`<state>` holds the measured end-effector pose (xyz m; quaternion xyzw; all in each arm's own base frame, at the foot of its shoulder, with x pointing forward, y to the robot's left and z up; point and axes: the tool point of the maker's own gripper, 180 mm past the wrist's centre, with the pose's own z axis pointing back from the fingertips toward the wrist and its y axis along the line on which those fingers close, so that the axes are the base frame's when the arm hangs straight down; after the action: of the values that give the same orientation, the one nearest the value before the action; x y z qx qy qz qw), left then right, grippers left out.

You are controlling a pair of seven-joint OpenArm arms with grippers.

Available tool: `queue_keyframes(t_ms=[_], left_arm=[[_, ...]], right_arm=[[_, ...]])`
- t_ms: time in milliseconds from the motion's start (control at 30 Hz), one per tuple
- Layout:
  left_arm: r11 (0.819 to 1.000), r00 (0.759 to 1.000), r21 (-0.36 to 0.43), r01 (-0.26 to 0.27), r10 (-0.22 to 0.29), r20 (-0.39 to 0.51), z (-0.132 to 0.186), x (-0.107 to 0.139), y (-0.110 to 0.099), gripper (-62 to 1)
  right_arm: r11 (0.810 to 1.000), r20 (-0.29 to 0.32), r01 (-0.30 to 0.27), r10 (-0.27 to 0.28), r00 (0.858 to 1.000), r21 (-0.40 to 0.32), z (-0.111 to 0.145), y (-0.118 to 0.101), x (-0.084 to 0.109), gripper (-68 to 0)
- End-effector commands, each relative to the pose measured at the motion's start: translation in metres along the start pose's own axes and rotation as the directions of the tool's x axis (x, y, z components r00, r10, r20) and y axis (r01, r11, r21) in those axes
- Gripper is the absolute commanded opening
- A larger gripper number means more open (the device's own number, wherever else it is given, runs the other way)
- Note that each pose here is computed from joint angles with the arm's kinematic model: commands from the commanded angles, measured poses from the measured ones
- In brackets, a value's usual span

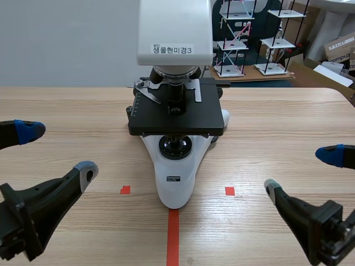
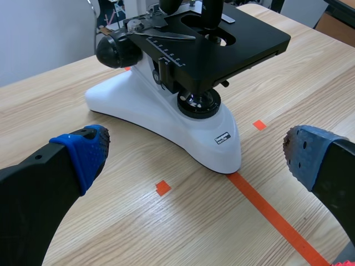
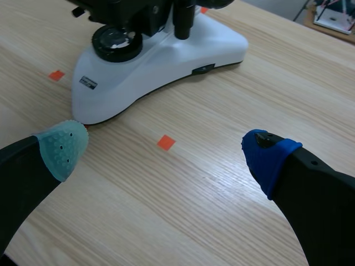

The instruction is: Point at the fine focus knob

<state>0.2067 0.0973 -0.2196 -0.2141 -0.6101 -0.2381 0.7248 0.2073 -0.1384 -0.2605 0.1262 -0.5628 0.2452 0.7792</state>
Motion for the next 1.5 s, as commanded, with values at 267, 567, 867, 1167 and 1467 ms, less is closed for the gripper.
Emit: queue_keyframes(t_ms=[267,567,867,1167,1467], left_arm=[[1.0,0.999,0.006,-0.002,0.002,0.033,-0.001,0.008,0.001,1.4],[1.0,0.999,0.006,-0.002,0.002,0.033,-0.001,0.008,0.001,1.4],[1.0,0.999,0.006,-0.002,0.002,0.033,-0.001,0.008,0.001,1.4],[1.0,0.999,0.006,-0.002,0.002,0.033,-0.001,0.008,0.001,1.4],[1.0,0.999,0.006,-0.002,0.002,0.033,-0.001,0.008,0.001,1.4]], right_arm=[[0.998,0.014,-0.04,0.041,0.999,-0.037,-0.008,-0.017,0.009,-6.5],[0.997,0.032,-0.061,0.062,0.998,-0.054,-0.014,-0.025,0.018,-6.8],[0.992,0.069,-0.058,0.066,0.995,-0.116,-0.022,-0.056,0.015,-35.3],[0.985,0.138,-0.052,0.075,0.988,-0.165,-0.04,-0.101,0.013,-59.4],[0.996,0.184,-0.044,0.059,0.981,-0.082,-0.082,-0.112,0.014,-65.2]])
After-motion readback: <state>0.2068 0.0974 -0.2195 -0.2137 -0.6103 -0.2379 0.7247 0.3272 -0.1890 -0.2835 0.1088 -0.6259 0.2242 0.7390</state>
